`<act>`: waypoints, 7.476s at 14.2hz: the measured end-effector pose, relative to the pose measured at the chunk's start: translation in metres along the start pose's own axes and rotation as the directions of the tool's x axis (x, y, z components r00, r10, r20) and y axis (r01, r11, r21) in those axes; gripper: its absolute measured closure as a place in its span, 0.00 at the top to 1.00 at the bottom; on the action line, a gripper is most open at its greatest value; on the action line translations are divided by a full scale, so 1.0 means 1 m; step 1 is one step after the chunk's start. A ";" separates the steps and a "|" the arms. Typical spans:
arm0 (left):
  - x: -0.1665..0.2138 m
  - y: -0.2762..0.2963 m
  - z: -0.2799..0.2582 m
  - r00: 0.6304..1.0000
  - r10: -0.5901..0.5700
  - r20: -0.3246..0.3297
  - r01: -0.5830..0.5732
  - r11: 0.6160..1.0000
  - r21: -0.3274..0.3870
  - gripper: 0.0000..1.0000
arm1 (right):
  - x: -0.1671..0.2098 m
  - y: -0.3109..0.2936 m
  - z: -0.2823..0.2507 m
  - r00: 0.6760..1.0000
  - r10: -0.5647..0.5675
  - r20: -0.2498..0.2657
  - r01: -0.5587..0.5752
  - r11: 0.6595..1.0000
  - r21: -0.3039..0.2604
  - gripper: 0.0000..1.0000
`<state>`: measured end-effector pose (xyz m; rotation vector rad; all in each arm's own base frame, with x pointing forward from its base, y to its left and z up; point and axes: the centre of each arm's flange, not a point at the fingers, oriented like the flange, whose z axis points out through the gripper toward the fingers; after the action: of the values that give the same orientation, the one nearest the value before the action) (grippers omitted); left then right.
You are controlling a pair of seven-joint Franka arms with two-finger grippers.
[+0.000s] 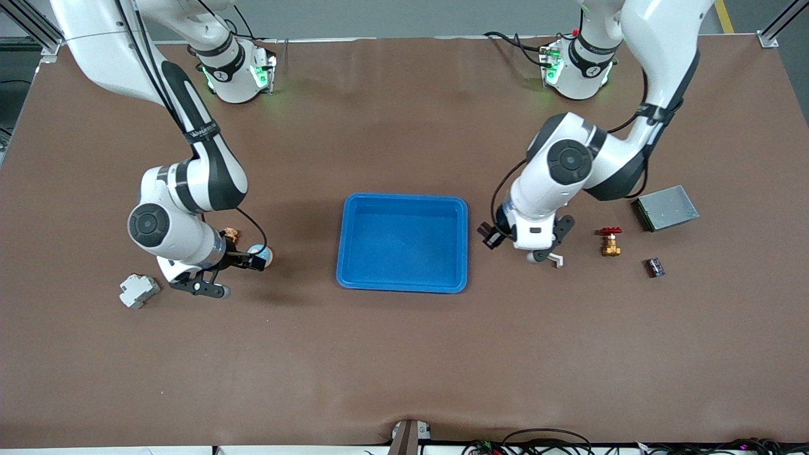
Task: Place electrolytic capacitor and blue bell in tray
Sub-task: 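Lower the capacitor into the blue tray and open the left gripper, then withdraw the left gripper from the tray toward the brass valve, then carry the blue bell with the right gripper into the tray, then release the bell in the tray while the left gripper carries the second capacitor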
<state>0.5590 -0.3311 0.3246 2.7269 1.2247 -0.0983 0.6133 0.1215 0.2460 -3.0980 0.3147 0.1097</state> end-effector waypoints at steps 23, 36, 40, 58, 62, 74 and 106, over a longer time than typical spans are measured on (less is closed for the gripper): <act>-0.084 0.037 0.118 0.992 -0.119 -0.048 0.124 0.985 0.119 0.86 | -0.025 0.006 0.056 1.000 -0.013 0.026 0.014 1.000 -0.025 1.00; 0.157 -0.060 -0.038 0.992 0.112 -0.057 -0.084 0.928 0.362 1.00 | -0.023 0.005 0.067 1.000 -0.014 0.016 0.015 1.000 -0.022 0.95; 0.210 -0.108 -0.031 0.988 0.145 -0.048 -0.111 0.902 0.418 1.00 | -0.022 0.004 0.062 1.000 -0.015 0.012 0.015 1.000 -0.020 0.67; 0.351 -0.234 0.037 0.910 0.415 -0.001 -0.399 0.876 0.272 0.91 | -0.077 -0.150 -0.030 0.978 0.169 0.119 -0.167 0.986 -0.025 0.66; 0.362 -0.243 0.047 0.901 0.434 -0.027 -0.411 0.869 0.275 0.87 | -0.103 -0.201 -0.040 0.969 0.231 0.092 -0.231 0.973 -0.013 0.66; 0.366 -0.250 0.062 0.890 0.456 -0.019 -0.431 0.854 0.292 0.42 | -0.128 -0.249 0.028 0.969 0.230 0.092 -0.231 0.973 0.001 0.65; 0.068 0.007 0.004 0.992 0.074 -0.100 -0.066 0.995 0.078 0.33 | -0.086 -0.156 -0.133 0.988 -0.083 0.128 0.089 0.995 -0.041 1.00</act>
<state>0.6095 -0.2865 0.3135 2.8685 1.1720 0.0046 0.5694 0.2872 0.3879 -3.1254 0.1765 0.3138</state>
